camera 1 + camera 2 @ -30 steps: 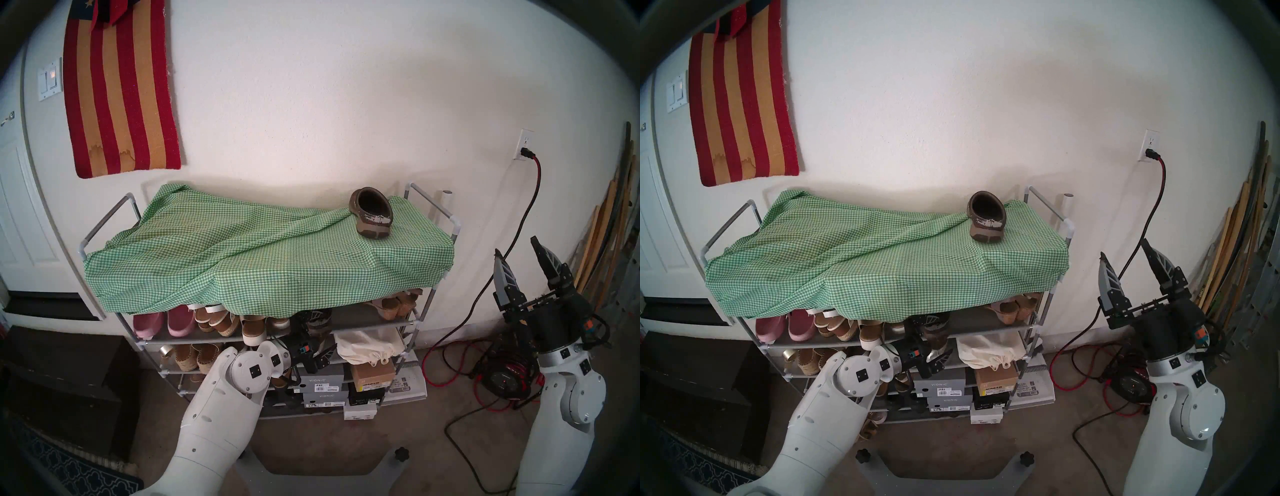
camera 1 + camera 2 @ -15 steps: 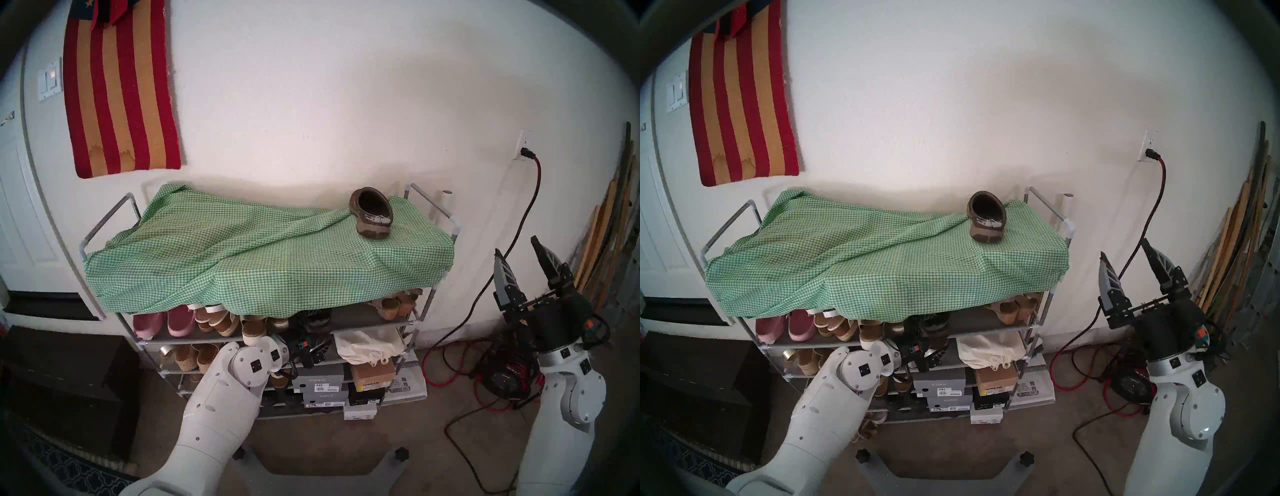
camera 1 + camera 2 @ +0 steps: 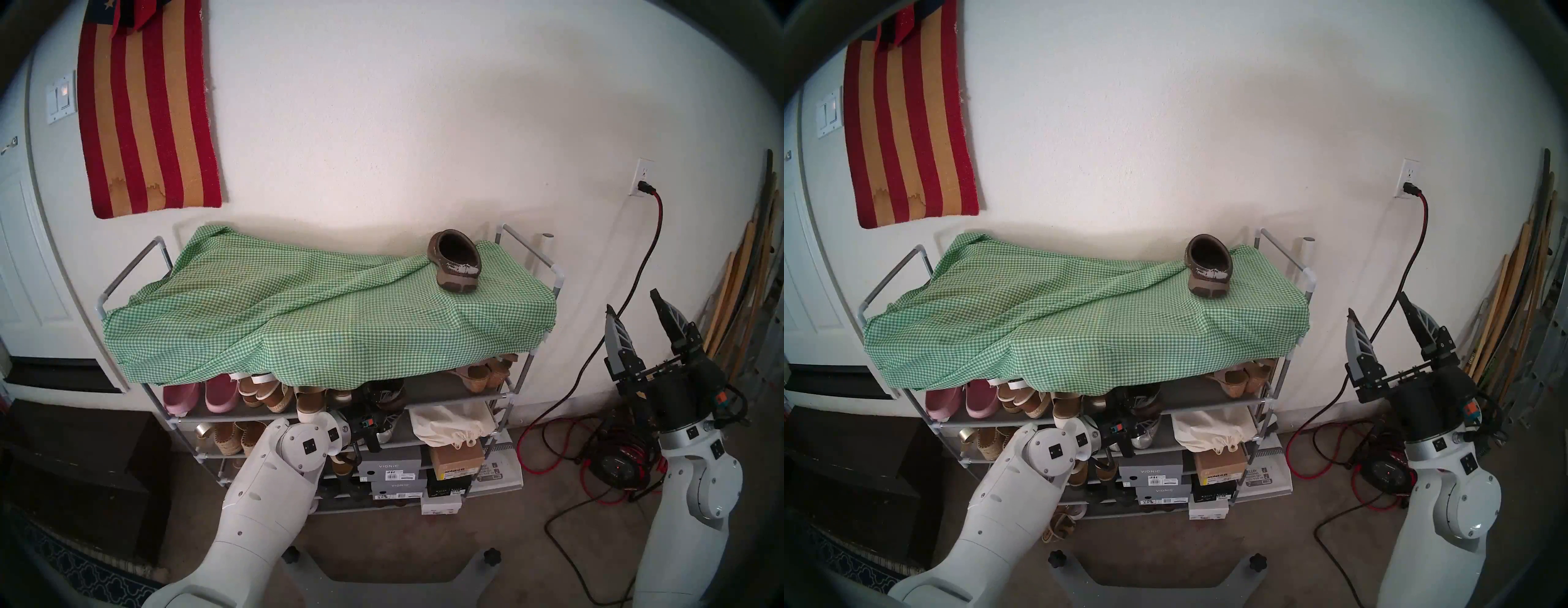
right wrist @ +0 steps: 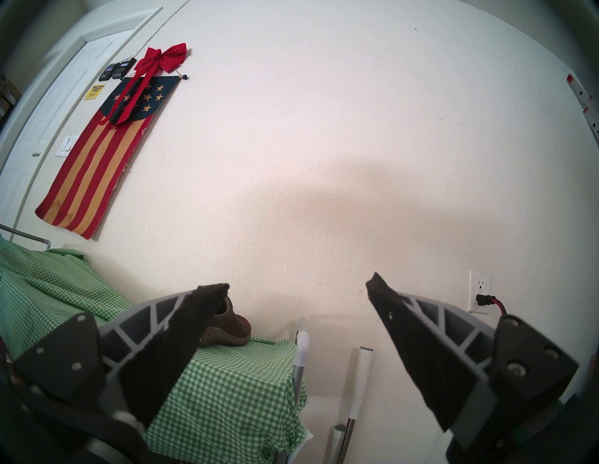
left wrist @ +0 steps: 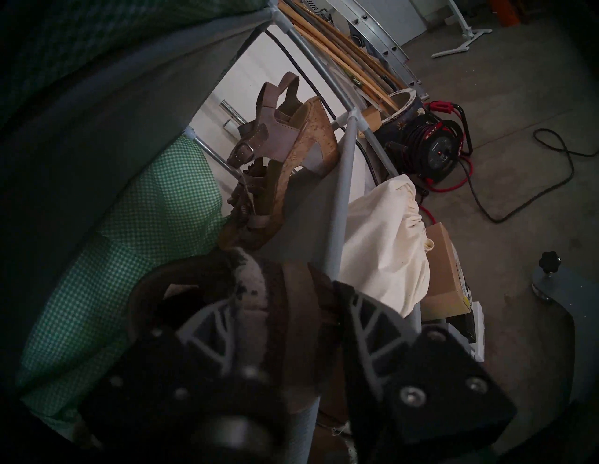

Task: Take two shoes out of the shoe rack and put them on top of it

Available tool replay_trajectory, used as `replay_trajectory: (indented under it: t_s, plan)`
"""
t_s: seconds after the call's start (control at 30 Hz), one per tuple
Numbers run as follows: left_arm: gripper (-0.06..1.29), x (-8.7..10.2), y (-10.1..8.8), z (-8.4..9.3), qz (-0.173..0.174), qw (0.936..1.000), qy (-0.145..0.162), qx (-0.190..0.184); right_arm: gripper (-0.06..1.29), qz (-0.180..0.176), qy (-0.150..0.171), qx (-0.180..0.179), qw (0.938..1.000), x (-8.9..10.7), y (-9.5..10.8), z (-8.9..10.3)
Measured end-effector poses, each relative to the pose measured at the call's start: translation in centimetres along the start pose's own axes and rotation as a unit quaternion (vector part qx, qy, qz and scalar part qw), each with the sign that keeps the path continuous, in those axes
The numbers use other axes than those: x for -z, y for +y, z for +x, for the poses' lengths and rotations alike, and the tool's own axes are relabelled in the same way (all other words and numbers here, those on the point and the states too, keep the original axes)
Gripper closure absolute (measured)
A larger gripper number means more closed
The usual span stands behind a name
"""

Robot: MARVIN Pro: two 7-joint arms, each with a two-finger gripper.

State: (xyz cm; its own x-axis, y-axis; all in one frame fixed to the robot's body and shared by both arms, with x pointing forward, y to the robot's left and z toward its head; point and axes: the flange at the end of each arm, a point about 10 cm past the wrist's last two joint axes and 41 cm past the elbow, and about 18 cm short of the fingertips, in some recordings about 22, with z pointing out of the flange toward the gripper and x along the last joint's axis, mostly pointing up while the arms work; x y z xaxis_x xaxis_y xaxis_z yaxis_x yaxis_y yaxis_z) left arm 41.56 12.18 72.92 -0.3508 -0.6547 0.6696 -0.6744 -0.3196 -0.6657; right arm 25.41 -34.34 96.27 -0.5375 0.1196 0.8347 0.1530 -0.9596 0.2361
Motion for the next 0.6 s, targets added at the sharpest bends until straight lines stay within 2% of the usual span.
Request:
replay_trajectory:
  t_s: [0.03, 0.3, 0.6]
  plan:
    - [0.74, 0.0, 0.0, 0.0, 0.0, 1.0, 0.0, 0.0, 0.01, 0.0, 0.0, 0.0, 1.0, 0.0, 0.0, 0.0]
    - [0.75, 0.9, 0.0, 0.2, -0.011, 0.9998, 0.016, 0.001, 0.01, 0.0, 0.0, 0.0, 1.0, 0.0, 0.0, 0.0]
    - [0.75, 3.2, -1.1, 2.3, -0.031, 0.9972, 0.069, -0.002, 0.01, 0.001, 0.0, 0.0, 1.0, 0.0, 0.0, 0.0]
